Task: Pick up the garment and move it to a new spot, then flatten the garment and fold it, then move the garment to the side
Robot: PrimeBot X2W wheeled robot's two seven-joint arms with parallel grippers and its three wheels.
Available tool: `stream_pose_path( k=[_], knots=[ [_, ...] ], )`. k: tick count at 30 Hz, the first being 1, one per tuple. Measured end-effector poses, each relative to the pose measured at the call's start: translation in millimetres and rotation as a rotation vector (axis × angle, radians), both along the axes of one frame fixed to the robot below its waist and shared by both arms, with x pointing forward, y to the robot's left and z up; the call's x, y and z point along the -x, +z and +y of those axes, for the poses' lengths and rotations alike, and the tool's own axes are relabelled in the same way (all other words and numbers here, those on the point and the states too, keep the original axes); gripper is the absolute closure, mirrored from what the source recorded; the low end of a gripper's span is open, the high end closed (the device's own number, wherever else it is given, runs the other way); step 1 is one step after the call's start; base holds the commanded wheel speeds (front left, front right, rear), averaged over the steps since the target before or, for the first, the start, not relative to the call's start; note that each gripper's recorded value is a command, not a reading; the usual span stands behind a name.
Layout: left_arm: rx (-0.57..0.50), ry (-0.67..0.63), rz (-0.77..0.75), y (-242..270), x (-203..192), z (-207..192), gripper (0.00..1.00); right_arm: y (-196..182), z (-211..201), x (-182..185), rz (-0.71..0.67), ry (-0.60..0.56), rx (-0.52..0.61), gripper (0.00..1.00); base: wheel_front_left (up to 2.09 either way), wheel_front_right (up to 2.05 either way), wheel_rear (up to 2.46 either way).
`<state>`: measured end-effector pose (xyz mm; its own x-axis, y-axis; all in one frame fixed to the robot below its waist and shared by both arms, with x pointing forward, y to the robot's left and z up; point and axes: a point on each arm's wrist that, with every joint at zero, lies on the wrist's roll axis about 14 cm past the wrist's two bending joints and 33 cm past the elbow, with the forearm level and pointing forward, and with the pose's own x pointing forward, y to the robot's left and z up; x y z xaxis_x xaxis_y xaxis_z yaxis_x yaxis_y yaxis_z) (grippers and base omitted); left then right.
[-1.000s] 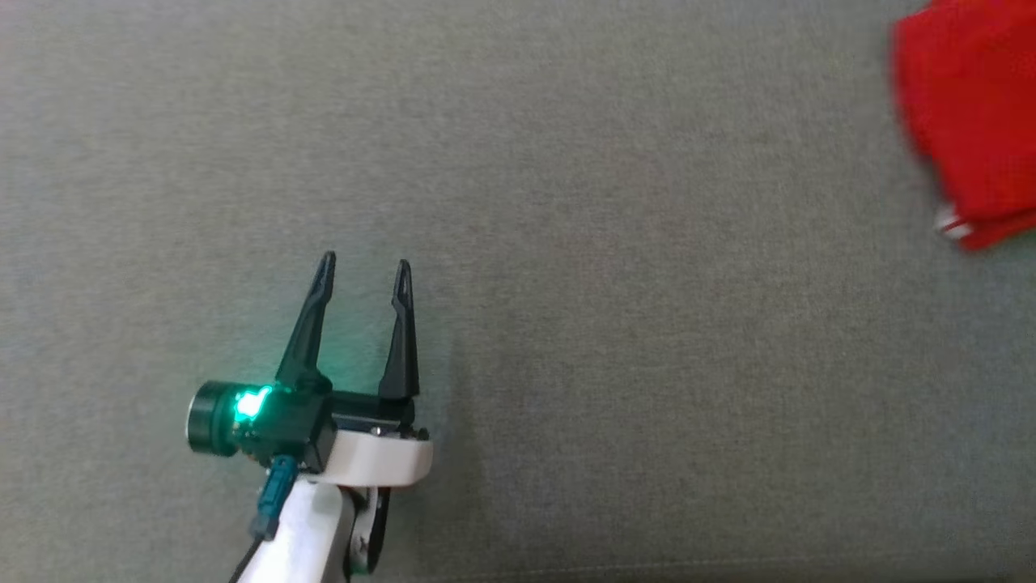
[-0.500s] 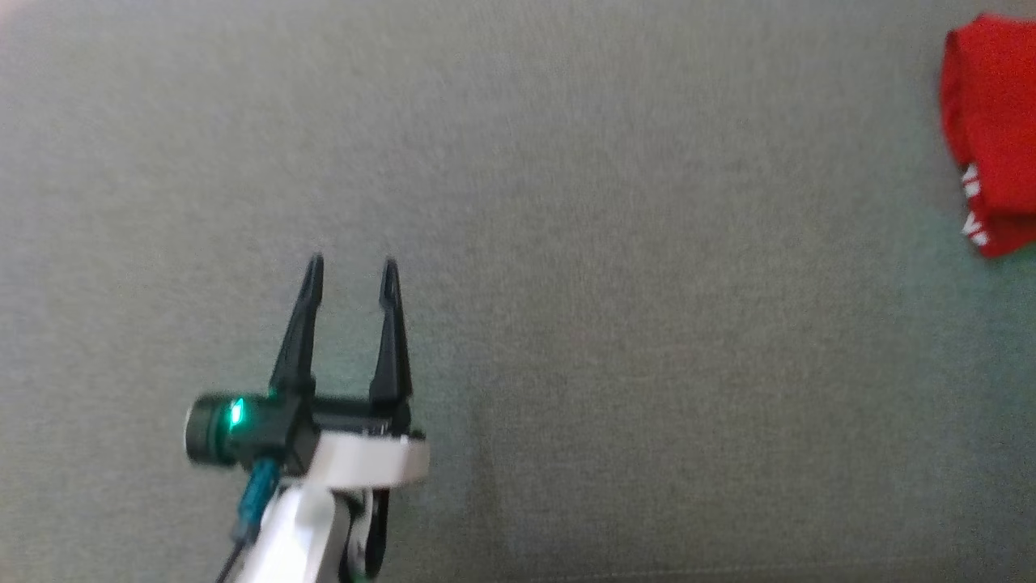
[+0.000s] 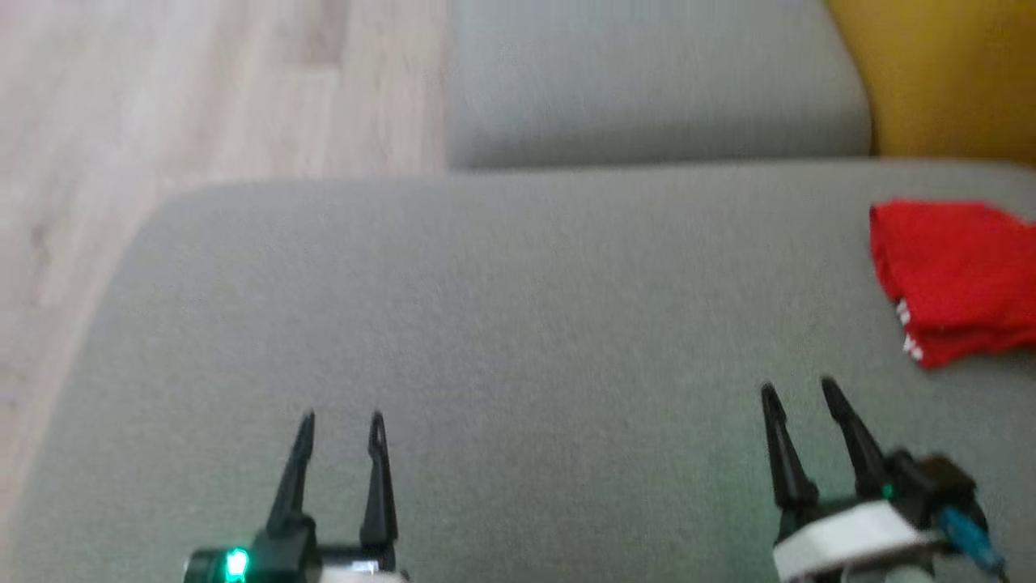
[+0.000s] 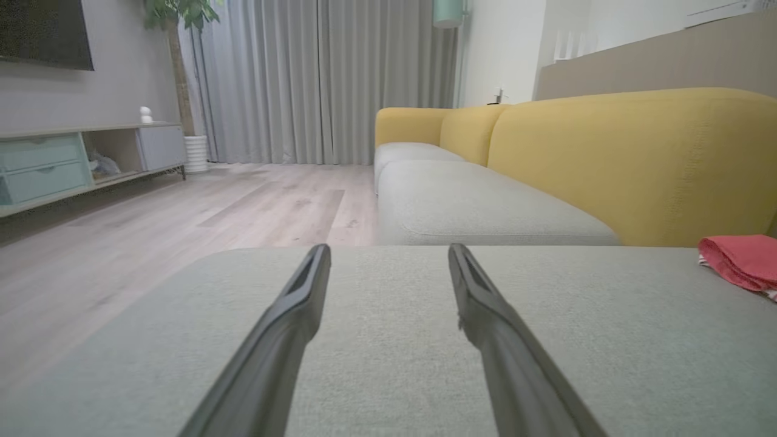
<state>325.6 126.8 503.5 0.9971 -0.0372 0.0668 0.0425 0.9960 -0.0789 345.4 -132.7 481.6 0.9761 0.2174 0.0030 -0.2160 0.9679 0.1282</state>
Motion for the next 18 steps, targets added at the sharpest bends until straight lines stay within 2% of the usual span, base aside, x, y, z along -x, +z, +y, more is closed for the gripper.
stream_pose_path(
  k=[5,18],
  knots=[
    [-0.005,0.036,0.002,-5,26,12,0.00,-2,-2,31,-0.005,-0.024,0.000,0.00,0.00,0.00,0.00],
    [-0.032,0.050,0.008,-9,30,20,0.06,8,-2,35,-0.036,-0.029,-0.019,0.00,0.00,0.00,0.00]
  ],
)
